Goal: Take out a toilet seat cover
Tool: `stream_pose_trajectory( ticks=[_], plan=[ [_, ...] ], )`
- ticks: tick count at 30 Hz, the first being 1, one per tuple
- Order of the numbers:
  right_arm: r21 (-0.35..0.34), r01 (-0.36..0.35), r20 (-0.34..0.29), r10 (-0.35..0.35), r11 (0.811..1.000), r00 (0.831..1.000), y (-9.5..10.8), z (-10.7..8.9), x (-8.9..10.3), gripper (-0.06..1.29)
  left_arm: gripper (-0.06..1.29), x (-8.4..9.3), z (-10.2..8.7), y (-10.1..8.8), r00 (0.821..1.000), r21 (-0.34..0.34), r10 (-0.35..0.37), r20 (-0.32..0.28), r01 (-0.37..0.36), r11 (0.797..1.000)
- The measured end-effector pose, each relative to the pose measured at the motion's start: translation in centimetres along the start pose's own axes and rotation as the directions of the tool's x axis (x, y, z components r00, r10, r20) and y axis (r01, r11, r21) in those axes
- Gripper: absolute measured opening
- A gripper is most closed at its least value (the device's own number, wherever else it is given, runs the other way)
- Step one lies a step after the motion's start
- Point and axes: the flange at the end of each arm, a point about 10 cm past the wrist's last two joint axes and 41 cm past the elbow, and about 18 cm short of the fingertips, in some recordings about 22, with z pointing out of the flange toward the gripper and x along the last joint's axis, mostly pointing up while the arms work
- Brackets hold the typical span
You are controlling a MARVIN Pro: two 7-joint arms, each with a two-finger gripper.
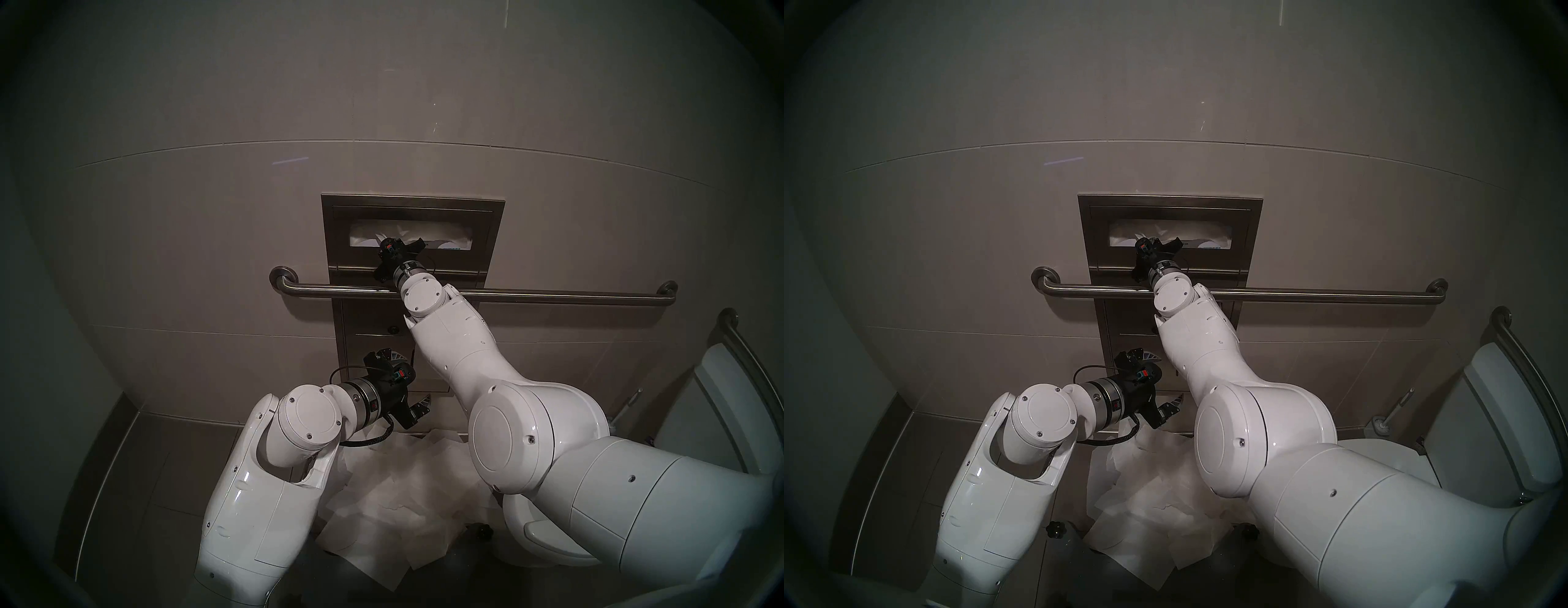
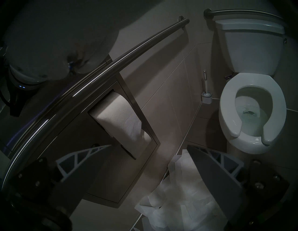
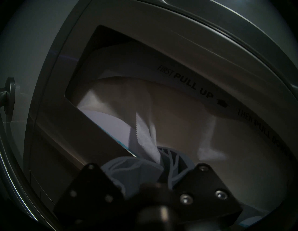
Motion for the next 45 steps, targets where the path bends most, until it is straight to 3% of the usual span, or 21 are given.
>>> stream_pose_trajectory(
  ticks=[4,7,10,13,21,28,29,30,31,33,35,37,38,40,45],
  plan=[
    [0.009,0.118,-0.085,-0.117,0.993,0.989,-0.1,0.1,1.4,0.19,1.26,0.0,0.0,0.0,1.000,0.000,0.000,0.000,0.000,1.000],
    [-0.003,0.198,-0.162,-0.196,0.980,0.967,0.2,0.3,3.1,-0.05,1.26,0.0,0.0,0.0,1.000,0.000,0.000,0.000,0.000,1.000],
    [-0.015,0.281,-0.229,-0.277,0.959,0.933,0.3,0.3,4.3,-0.04,1.26,0.0,0.0,0.0,1.000,0.000,0.000,0.000,0.000,1.000],
    [-0.025,0.338,-0.267,-0.332,0.941,0.904,0.0,-0.1,4.3,-0.04,1.26,0.0,0.0,0.0,1.000,0.000,0.001,-0.001,-0.001,1.000],
    [-0.115,0.398,-0.320,-0.413,0.910,0.852,1.6,-0.7,5.0,-0.04,1.26,0.1,-0.1,0.0,1.000,-0.001,0.002,-0.003,-0.002,1.000],
    [-0.171,0.409,-0.331,-0.443,0.896,0.833,3.0,-1.3,5.4,-0.04,1.26,0.2,-0.2,0.0,1.000,-0.006,0.004,-0.004,-0.004,1.000],
    [-0.179,0.404,-0.329,-0.442,0.897,0.834,3.2,-1.4,5.3,0.01,1.26,0.2,-0.2,0.0,1.000,-0.007,0.004,-0.005,-0.004,1.000],
    [-0.183,0.399,-0.325,-0.438,0.899,0.838,3.3,-1.5,5.3,0.22,1.26,0.2,-0.2,0.0,1.000,-0.008,0.004,-0.005,-0.004,1.000],
    [-0.187,0.388,-0.317,-0.430,0.902,0.845,3.5,-1.7,5.1,0.90,1.26,0.2,-0.2,0.0,1.000,-0.009,0.004,-0.005,-0.004,1.000],
    [-0.183,0.366,-0.298,-0.406,0.912,0.864,3.6,-1.9,4.6,1.23,1.26,0.3,-0.2,0.0,1.000,-0.010,0.004,-0.006,-0.004,1.000],
    [-0.172,0.350,-0.280,-0.386,0.921,0.879,3.6,-2.1,4.0,1.24,1.26,0.3,-0.2,0.0,1.000,-0.010,0.005,-0.006,-0.005,1.000],
    [-0.144,0.306,-0.244,-0.333,0.941,0.911,3.3,-2.4,2.7,1.24,1.26,0.3,-0.2,0.0,1.000,-0.012,0.005,-0.006,-0.005,1.000],
    [-0.140,0.298,-0.238,-0.325,0.944,0.915,3.3,-2.5,2.5,1.24,1.26,0.3,-0.2,0.0,1.000,-0.012,0.005,-0.006,-0.005,1.000],
    [-0.120,0.250,-0.206,-0.270,0.961,0.941,3.0,-2.8,1.3,1.24,1.26,0.3,-0.2,0.0,1.000,-0.013,0.005,-0.006,-0.005,1.000],
    [-0.083,0.186,-0.157,-0.197,0.979,0.968,2.0,-3.4,-0.8,1.24,1.26,0.3,-0.3,0.0,1.000,-0.014,0.005,-0.006,-0.005,1.000]
  ],
)
